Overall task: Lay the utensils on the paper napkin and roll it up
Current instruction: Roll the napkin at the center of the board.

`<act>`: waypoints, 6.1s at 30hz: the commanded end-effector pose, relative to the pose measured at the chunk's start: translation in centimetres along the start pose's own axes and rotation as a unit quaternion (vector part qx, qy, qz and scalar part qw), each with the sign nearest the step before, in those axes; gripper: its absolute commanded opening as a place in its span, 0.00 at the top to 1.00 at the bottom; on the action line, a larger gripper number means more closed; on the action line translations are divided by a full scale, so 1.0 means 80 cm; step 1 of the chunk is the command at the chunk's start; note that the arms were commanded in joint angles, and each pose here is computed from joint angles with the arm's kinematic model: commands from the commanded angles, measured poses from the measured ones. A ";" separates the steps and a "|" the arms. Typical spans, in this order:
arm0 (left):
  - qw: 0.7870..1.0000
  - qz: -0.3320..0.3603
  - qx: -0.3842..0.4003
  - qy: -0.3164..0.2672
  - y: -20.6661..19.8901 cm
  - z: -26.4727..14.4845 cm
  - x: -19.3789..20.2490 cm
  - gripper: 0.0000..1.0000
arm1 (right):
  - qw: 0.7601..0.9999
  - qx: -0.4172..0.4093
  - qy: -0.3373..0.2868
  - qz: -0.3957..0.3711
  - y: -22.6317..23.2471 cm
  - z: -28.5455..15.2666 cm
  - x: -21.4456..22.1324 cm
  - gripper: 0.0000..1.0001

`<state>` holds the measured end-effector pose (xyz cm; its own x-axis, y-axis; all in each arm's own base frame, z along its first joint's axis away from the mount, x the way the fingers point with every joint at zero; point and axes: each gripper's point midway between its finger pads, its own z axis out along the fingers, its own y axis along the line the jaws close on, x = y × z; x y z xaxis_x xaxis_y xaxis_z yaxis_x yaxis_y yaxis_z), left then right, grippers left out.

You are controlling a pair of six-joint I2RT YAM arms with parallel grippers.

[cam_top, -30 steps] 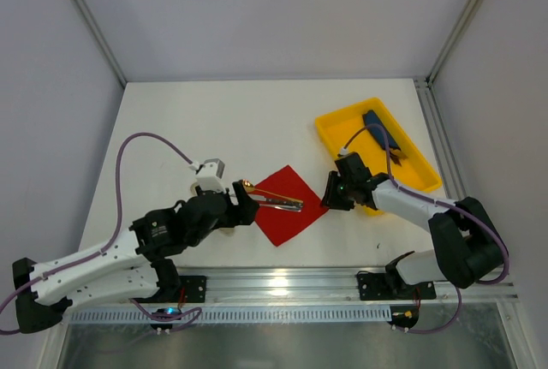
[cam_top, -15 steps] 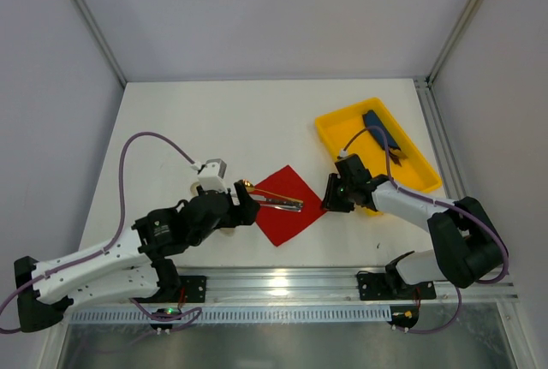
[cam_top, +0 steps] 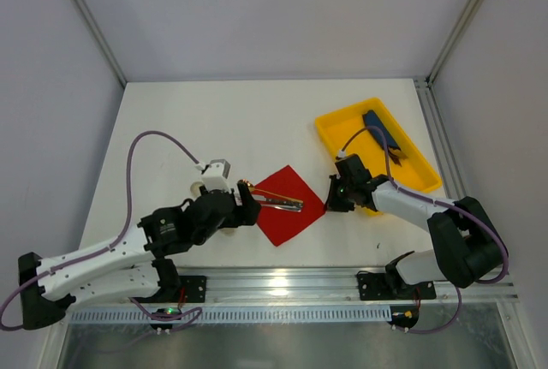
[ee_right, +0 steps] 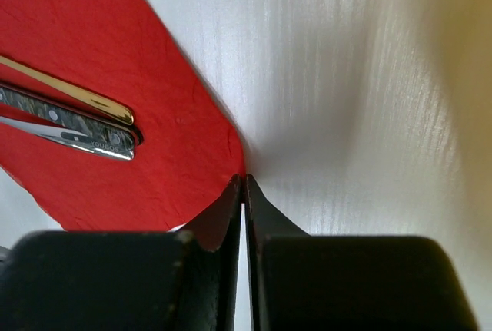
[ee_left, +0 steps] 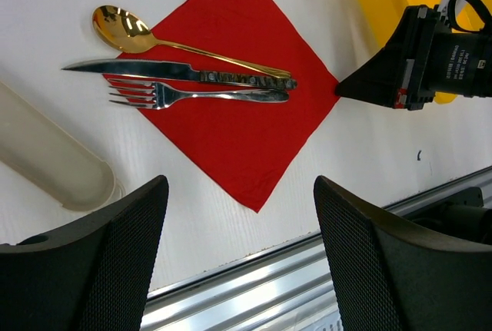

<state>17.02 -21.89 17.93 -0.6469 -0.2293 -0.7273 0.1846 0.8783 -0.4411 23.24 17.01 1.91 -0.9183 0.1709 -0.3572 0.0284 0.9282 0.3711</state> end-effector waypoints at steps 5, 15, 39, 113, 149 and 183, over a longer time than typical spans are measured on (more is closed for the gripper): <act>1.000 0.010 -0.017 -0.009 -0.002 0.020 -0.001 0.25 | 0.996 -0.070 -0.020 -0.046 0.048 -0.014 -0.025 0.96; 0.999 0.022 -0.047 0.003 0.004 0.040 0.013 0.28 | 0.991 -0.101 -0.027 -0.078 0.092 -0.024 -0.038 0.96; 0.998 0.036 -0.050 0.013 0.005 0.051 0.023 0.29 | 0.987 -0.103 0.013 -0.123 0.155 0.013 -0.022 0.96; 0.994 0.084 0.037 0.059 -0.033 0.185 0.085 1.00 | 0.986 -0.113 0.043 -0.115 0.171 0.039 -0.022 0.77; 0.993 0.091 0.047 0.055 -0.046 0.212 0.089 1.00 | 0.986 -0.111 0.054 -0.112 0.170 0.044 -0.018 0.96; 0.995 0.066 0.062 0.030 -0.051 0.199 0.073 1.00 | 0.983 -0.120 0.061 -0.125 0.173 0.043 -0.015 0.96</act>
<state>23.31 -32.89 4.18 -0.6956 -0.0074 -0.7184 0.3566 0.8645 -0.3542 25.39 29.35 2.83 -0.9420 -0.0951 -0.3219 -0.2410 0.8591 0.4515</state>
